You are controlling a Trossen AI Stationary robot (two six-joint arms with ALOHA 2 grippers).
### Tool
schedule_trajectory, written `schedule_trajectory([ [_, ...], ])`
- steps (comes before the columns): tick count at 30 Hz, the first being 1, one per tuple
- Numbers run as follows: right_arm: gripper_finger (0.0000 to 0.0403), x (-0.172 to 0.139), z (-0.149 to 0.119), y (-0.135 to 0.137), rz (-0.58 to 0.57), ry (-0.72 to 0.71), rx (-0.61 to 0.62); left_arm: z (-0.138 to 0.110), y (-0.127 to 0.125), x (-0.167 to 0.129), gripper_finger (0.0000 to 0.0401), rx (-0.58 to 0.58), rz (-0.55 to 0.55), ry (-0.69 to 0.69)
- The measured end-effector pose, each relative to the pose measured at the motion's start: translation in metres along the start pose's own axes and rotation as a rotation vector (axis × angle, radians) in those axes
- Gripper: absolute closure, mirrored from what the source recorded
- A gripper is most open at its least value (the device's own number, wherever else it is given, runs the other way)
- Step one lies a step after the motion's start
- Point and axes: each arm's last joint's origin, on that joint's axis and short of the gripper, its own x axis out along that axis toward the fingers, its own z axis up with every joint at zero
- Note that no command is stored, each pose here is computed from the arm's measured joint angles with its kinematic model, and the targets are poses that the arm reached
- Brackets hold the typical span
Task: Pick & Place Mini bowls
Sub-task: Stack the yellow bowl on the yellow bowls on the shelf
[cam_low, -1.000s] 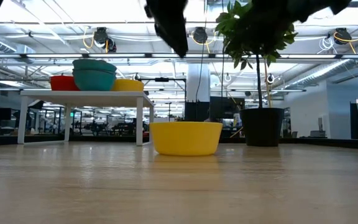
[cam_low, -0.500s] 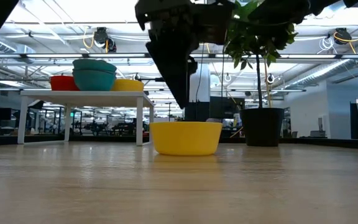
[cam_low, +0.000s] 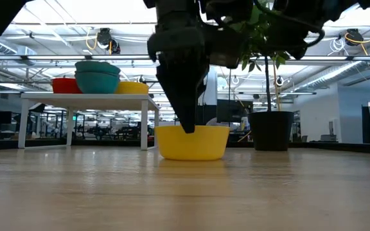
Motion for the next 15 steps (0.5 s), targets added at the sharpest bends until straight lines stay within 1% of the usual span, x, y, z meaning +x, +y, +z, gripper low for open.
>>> schedule_trajectory([
  [6,0.0248,0.0,-0.006,0.007,0.025,0.035,-0.003,-0.003,0.007,0.007,0.022,-0.008,0.013,0.045],
  [8,0.0248,-0.001,-0.007,0.01,0.038,0.041,-0.011,-0.006,0.01,0.009,0.0226,-0.014,0.016,0.079],
  [11,0.0248,-0.001,-0.009,0.013,0.054,0.048,-0.021,-0.01,0.016,0.015,0.0256,-0.026,0.024,0.117],
  [15,0.0248,-0.001,-0.01,0.017,0.07,0.054,-0.031,-0.016,0.021,0.018,0.0322,-0.037,0.031,0.174],
])
